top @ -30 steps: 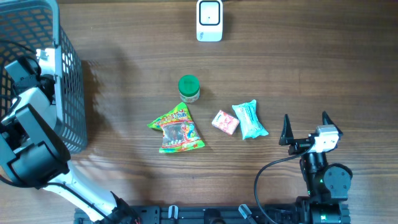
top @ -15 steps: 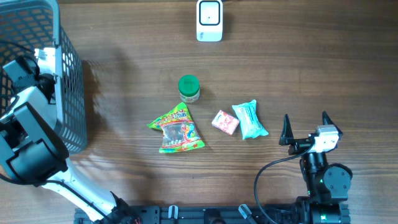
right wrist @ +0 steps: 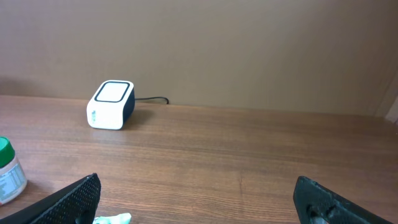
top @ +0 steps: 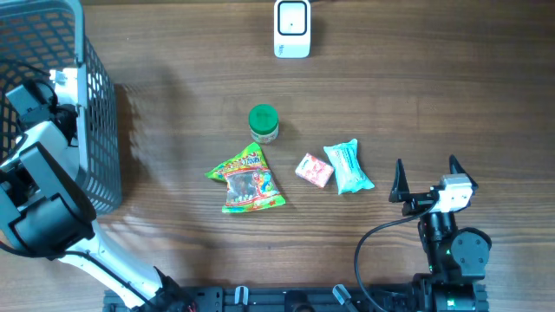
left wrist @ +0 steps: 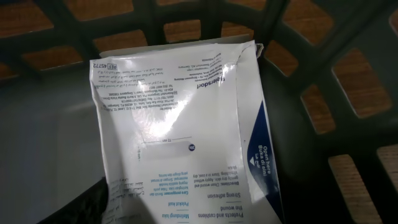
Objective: Scan the item barcode
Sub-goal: 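Reach the left gripper into the basket and grasp the white-blue box, then carry the white-blue box out and lay it on the wipes pack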
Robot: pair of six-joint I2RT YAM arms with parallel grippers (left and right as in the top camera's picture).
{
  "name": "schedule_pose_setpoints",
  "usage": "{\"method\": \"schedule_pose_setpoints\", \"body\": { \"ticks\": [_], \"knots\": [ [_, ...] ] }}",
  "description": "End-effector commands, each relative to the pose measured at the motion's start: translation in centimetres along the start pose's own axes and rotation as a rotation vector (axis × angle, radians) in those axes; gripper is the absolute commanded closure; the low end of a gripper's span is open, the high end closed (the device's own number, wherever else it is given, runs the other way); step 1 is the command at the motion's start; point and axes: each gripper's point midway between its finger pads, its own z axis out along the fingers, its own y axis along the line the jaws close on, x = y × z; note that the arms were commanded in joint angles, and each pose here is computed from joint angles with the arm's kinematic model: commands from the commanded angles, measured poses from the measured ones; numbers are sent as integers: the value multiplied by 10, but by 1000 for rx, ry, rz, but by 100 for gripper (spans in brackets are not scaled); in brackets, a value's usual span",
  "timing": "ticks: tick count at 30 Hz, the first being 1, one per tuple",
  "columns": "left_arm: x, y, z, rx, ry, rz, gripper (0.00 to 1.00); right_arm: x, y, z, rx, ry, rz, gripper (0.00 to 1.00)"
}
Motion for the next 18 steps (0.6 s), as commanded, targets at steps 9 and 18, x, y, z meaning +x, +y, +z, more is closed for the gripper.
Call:
{"method": "schedule_pose_setpoints", "body": {
  "ticks": [9, 18],
  "knots": [
    [-80, 5, -91, -111, -182, -11, 40, 0, -3, 0, 14, -3, 16, 0],
    [-156, -24, -228, -169, -428, -2, 37, 0, -3, 0, 14, -3, 16, 0]
  ]
}}
